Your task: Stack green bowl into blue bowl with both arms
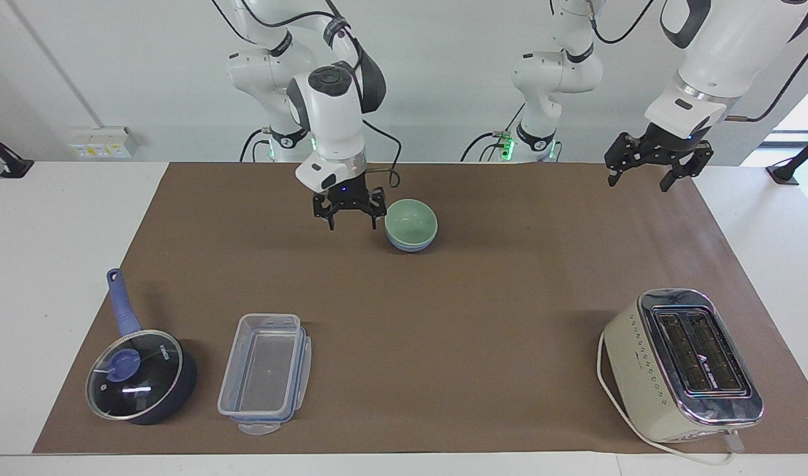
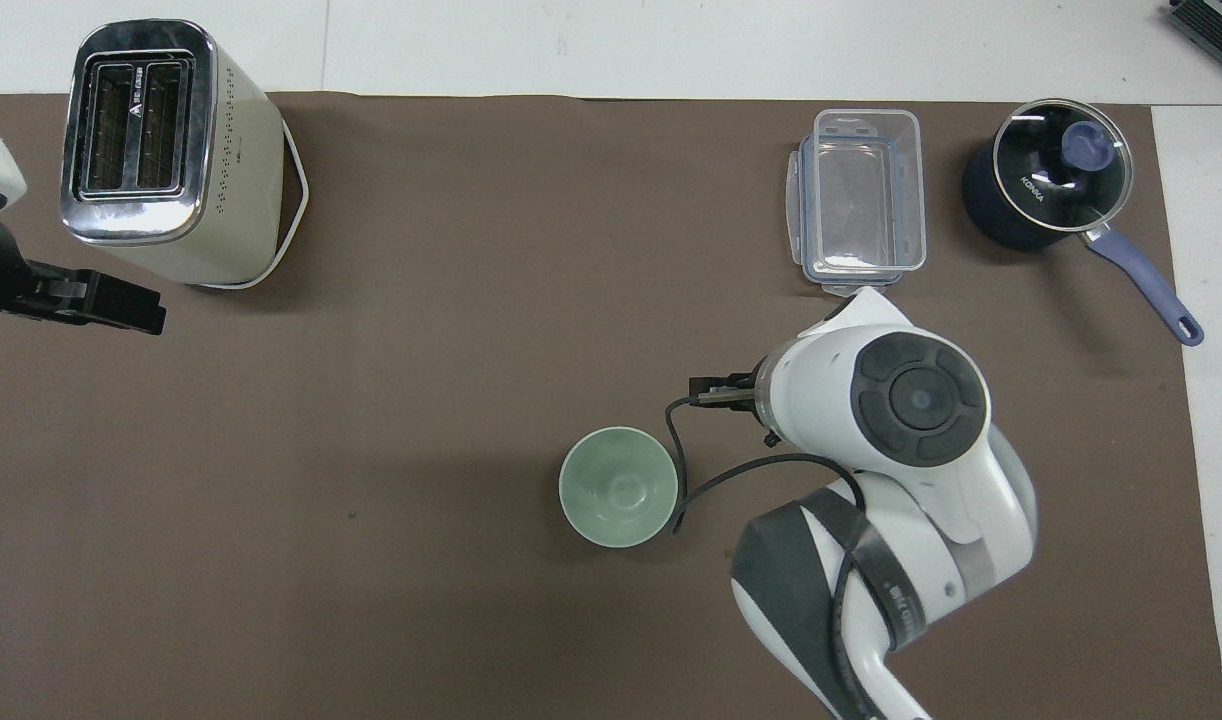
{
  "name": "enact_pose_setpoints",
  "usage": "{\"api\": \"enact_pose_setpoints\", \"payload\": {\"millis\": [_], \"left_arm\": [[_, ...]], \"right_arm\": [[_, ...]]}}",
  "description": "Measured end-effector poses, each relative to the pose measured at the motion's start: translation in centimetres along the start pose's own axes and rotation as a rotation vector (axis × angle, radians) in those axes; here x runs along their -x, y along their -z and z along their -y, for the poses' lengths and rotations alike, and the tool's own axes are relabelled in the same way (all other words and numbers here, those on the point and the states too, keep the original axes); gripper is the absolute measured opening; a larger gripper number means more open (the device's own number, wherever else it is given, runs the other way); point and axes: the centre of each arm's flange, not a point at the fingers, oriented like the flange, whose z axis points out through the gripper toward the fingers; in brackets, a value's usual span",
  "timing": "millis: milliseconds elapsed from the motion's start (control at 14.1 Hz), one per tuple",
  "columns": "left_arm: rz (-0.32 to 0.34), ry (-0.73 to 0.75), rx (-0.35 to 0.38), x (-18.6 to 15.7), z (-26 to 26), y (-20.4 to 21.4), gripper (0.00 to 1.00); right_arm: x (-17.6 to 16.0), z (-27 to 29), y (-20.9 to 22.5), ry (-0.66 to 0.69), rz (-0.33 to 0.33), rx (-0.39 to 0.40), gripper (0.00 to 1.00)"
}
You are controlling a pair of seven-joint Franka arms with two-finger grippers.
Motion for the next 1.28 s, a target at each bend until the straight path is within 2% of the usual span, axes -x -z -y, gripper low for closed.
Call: {"api": "enact_pose_setpoints", "payload": {"millis": [213, 711, 996, 1280], "left_arm": [[0.003, 0.0, 0.0, 0.0, 0.0, -0.1, 1.0], [0.005, -0.001, 0.0, 0.0, -0.1, -0.1, 1.0], [0.005, 0.004, 0.0, 0.1, 0.2, -0.1, 1.0], [0.005, 0.005, 0.0, 0.1, 0.3, -0.1, 1.0]], "right_arm": [[-1.9, -2.0, 4.4, -0.044, -0.018, 0.007, 1.0], [-2.9, -3.6, 11.3, -0.082, -0.028, 0.018, 1.0], [-4.0, -7.7, 15.4, -0.152, -0.006, 0.038, 1.0], [-4.4, -14.1, 18.1, -0.132, 0.003, 0.054, 1.0]]}}
